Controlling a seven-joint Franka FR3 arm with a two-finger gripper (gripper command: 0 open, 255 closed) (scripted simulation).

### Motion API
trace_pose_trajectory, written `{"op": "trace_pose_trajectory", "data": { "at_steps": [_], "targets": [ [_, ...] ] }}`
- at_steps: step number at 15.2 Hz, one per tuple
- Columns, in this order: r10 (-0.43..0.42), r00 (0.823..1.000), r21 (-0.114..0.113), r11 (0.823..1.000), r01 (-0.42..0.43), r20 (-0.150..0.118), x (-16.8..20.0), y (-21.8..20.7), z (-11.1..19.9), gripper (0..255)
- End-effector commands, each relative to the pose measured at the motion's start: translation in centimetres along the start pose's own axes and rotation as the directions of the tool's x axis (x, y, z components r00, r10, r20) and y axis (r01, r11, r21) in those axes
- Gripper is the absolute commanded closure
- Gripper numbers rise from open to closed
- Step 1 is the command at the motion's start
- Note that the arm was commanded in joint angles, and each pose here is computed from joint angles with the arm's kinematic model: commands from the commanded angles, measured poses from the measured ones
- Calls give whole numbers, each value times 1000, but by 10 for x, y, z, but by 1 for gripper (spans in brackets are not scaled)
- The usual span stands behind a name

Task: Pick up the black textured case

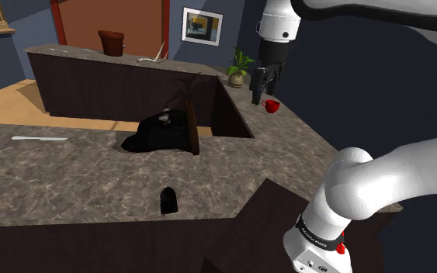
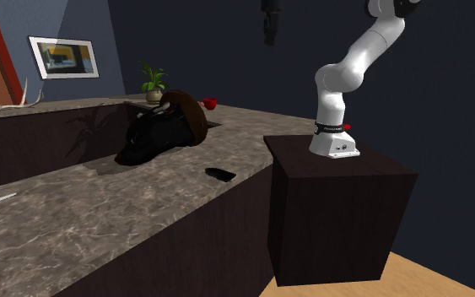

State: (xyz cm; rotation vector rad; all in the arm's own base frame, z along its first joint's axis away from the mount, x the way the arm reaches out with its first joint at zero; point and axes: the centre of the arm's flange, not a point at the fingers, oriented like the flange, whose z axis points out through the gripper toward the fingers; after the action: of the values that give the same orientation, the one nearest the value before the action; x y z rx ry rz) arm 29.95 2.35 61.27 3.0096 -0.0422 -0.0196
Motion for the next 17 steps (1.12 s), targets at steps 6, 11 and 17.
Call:
{"op": "trace_pose_trajectory", "data": {
  "at_steps": [6,11,17],
  "targets": [
    [77,997,17,997,-77,5,18,-31,54,0],
    [154,988,33,987,-154,10,39,-62,107,0],
    [245,969,52,968,-245,19,66,-97,171,0]
  ]
}}
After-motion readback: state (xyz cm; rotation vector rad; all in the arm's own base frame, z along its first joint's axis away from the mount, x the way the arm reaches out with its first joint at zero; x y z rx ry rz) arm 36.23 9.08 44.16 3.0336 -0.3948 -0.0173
